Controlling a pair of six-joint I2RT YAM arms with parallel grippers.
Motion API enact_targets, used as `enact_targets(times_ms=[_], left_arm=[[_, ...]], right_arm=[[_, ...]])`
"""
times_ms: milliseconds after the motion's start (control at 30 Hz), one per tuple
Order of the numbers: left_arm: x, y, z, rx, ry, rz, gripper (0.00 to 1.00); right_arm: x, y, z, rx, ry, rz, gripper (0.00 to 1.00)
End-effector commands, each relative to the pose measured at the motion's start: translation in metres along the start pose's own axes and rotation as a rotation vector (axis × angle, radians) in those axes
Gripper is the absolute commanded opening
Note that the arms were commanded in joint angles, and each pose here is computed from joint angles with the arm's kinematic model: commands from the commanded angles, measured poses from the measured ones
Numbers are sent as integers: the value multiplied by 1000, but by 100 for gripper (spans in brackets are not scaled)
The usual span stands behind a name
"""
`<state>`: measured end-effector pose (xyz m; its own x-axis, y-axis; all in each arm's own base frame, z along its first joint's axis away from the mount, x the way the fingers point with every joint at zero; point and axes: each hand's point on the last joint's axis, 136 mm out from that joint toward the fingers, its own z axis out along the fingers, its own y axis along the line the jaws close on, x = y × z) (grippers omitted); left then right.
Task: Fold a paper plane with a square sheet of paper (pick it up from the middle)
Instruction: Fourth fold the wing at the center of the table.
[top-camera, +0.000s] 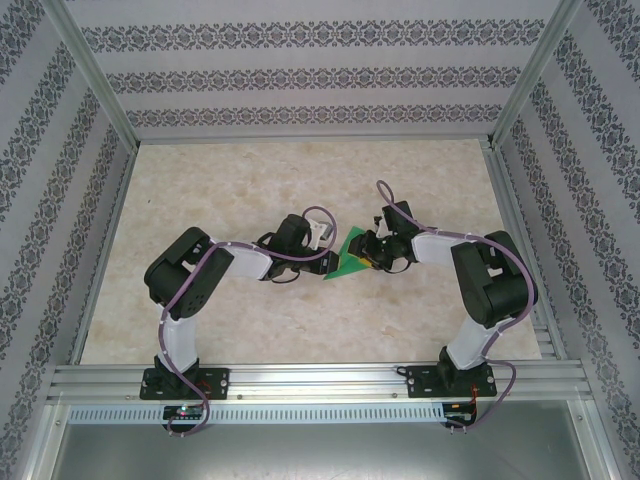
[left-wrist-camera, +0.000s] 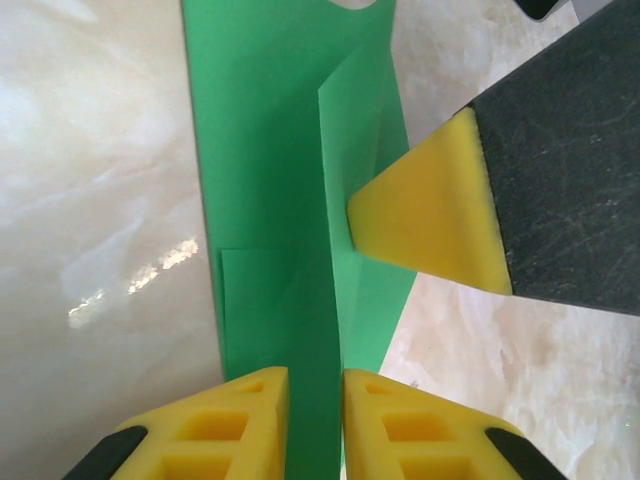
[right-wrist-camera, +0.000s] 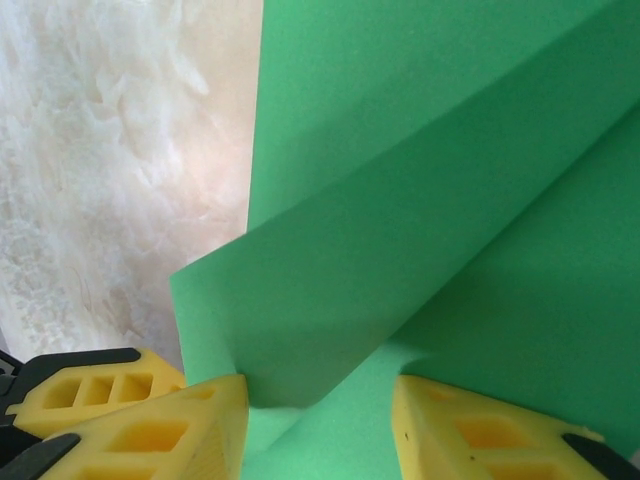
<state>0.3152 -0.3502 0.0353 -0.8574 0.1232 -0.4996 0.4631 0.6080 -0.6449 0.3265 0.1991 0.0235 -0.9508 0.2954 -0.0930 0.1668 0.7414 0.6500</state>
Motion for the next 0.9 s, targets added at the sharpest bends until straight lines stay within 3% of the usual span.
enact_targets(times_ms=[0,167,333,867], left_arm=[[-11,2,-15,-40,-37,26,23],[-21,2,-29,-92,-81,-34,24],[-23,-10,-29,-32,-85,-99,23],[-21,-14,-15,-8,6,-174,18]], right_arm=[[4,-28,5,128,10,54,43],[9,-43,5,220,36,75,39],[13,-52,5,291,61,66,36],[28,-73,14,444,192,50,46]])
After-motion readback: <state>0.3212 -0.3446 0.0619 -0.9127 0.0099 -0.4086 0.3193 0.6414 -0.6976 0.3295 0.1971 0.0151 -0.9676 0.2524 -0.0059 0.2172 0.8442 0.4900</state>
